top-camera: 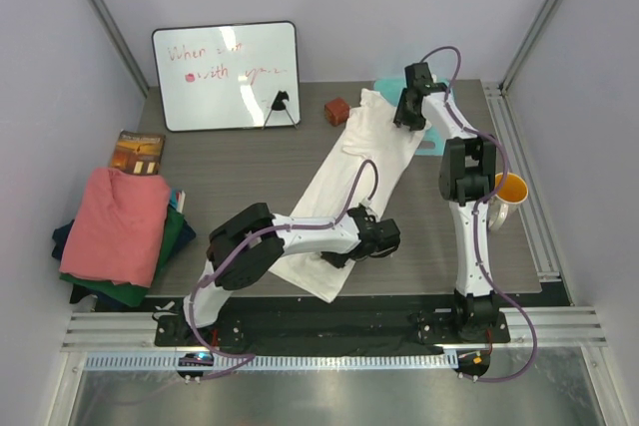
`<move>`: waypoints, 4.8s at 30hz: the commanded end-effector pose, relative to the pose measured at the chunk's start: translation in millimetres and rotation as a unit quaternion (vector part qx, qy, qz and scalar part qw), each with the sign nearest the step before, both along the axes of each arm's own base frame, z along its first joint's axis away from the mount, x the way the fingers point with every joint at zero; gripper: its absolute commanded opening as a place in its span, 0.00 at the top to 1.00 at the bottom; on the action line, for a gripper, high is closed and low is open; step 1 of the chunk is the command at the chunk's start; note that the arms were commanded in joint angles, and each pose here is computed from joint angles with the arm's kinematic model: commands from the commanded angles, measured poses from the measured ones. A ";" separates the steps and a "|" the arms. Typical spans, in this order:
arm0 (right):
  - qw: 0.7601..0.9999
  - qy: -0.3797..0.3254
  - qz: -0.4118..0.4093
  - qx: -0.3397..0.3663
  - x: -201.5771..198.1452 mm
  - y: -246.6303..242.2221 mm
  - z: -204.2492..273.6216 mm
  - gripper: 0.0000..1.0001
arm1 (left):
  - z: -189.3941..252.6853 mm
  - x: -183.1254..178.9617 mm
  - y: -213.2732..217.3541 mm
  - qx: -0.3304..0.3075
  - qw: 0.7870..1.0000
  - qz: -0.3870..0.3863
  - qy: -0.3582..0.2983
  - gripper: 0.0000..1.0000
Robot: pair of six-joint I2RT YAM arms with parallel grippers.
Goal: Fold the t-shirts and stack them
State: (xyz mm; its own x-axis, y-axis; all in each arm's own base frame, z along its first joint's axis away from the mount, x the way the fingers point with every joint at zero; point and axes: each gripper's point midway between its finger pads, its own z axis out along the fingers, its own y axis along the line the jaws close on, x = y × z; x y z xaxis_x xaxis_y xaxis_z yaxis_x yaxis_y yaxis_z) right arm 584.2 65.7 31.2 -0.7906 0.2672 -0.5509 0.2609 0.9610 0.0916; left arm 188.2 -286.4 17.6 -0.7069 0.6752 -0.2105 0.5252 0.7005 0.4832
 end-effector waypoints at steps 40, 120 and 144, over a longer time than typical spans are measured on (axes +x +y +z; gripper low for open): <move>0.982 -0.123 -0.013 0.144 -185.1 -10.2 156.3 0.46 | 167.0 41.1 -33.0 -0.341 0.929 0.094 -0.105 0.34; 0.985 0.135 0.068 0.087 -499.9 110.6 -62.2 0.69 | -41.3 -45.5 19.2 -0.409 0.865 0.212 0.197 0.67; 0.990 0.004 0.079 0.119 -457.0 121.5 23.2 0.99 | 21.5 -7.5 25.5 -0.377 0.900 0.188 0.114 1.00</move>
